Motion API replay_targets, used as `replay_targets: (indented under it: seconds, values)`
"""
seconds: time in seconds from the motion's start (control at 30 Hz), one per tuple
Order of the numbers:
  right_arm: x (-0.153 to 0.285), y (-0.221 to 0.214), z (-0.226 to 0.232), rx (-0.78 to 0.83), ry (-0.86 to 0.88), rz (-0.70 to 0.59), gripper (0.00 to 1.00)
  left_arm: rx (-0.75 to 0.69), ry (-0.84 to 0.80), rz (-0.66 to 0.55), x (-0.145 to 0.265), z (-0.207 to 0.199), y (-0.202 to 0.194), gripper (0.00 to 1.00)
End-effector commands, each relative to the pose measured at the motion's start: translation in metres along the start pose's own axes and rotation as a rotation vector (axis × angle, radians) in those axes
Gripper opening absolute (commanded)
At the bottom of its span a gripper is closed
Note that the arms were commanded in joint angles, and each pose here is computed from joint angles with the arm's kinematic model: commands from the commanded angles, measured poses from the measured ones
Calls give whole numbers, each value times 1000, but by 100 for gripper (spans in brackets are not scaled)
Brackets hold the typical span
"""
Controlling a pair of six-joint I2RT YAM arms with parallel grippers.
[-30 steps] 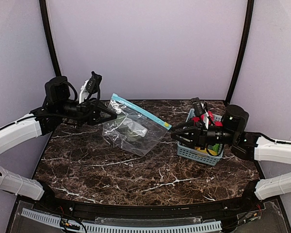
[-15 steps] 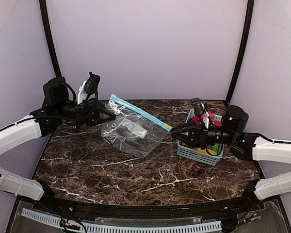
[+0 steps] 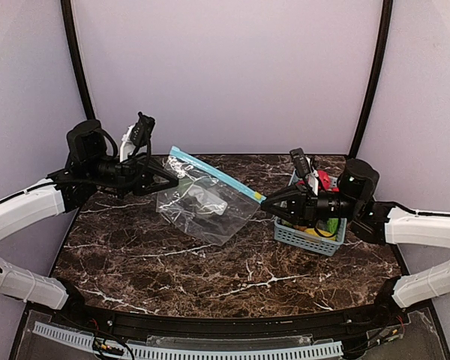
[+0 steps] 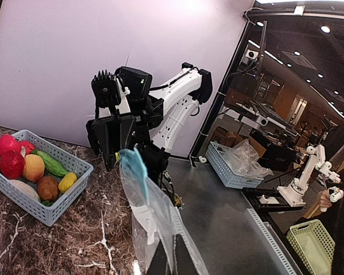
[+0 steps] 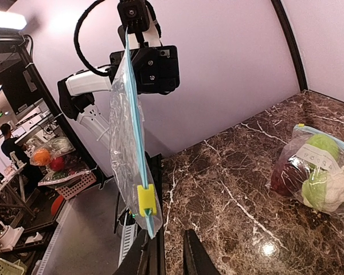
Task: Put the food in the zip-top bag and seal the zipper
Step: Hold the zipper from the zipper food storage bag.
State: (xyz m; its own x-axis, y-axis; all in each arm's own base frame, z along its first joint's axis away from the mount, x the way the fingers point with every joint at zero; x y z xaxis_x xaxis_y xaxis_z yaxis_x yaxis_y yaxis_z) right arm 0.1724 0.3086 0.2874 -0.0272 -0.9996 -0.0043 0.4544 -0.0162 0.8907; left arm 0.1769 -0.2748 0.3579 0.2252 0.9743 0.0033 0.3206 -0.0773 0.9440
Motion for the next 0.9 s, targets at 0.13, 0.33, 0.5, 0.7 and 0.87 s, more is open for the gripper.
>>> replay_targets:
  seconds: [0.13,0.33,0.5,0.7,0.87]
  values:
    - [-2,20,12,57,62,-36,16,1,-19,5,1,0,-5,1]
    - [-2,20,12,55,66,-32,5,1,-20,3,1,0,-5,1]
    - [-1,21,14,64,64,-35,0,35,-2,13,0,7,-12,1]
    - [4,16,7,77,-22,13,0,64,236,93,9,35,-26,65]
    - [13,7,1,91,-130,105,0,-27,605,101,49,64,-13,82]
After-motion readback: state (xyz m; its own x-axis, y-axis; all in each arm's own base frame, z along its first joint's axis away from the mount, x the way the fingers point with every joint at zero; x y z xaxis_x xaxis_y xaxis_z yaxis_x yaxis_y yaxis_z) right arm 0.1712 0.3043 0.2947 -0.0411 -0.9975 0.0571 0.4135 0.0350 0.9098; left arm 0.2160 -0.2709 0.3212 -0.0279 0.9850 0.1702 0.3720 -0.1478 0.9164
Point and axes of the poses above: each gripper's point midway between its finger pads, its own x axis back along the fingers, its own z axis along the line the jaws close on, y = z × x, the point moved 2 cm from there along x, back along the fingers, and after that the axes turned 1 degree about -x, right-handed, at the moved point
